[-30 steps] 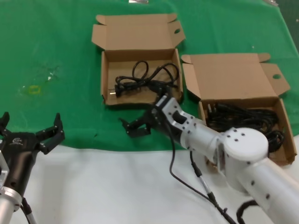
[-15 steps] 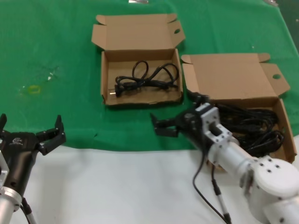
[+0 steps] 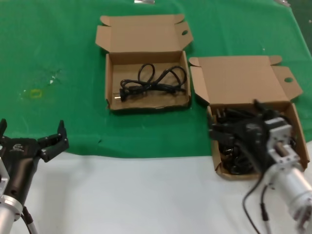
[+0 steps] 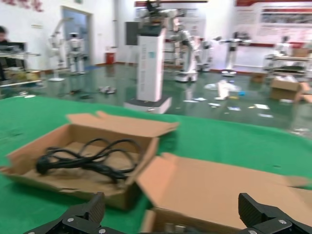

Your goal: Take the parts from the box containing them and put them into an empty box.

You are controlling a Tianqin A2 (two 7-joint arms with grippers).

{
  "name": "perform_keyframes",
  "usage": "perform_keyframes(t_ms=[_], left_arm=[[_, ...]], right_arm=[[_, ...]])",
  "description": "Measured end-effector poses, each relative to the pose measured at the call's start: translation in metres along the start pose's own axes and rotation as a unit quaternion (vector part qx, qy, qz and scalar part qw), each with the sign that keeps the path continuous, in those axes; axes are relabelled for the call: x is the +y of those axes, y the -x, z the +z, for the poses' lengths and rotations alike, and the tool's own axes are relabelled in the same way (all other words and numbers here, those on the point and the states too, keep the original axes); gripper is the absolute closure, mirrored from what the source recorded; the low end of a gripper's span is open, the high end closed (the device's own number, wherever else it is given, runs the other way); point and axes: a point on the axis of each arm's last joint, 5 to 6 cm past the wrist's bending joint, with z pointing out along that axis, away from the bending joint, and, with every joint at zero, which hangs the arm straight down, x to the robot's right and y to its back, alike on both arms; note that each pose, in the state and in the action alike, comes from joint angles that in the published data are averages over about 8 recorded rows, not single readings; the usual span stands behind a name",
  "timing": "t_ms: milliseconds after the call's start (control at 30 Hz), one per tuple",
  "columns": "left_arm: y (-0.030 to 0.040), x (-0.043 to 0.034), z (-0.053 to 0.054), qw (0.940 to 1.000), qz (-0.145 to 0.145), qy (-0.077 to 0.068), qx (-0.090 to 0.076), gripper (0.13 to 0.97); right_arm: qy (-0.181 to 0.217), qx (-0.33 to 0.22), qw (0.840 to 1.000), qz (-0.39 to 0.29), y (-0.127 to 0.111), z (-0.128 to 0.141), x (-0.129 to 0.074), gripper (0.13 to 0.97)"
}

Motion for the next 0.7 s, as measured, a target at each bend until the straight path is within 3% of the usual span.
perform_keyframes(t_ms=[267,700], left_arm=[[0.0,0.0,0.0,1.0,0.0,0.0,0.0,0.132],[0.0,0.0,0.0,1.0,0.0,0.0,0.0,0.132]], right_arm=[[-0.008,0.05,0.999,0.011,-0.021,-0.031,-0.004,0.13],[-0.008,0.053,0.998,0.012,-0.022,-0.033,-0.004,0.13]])
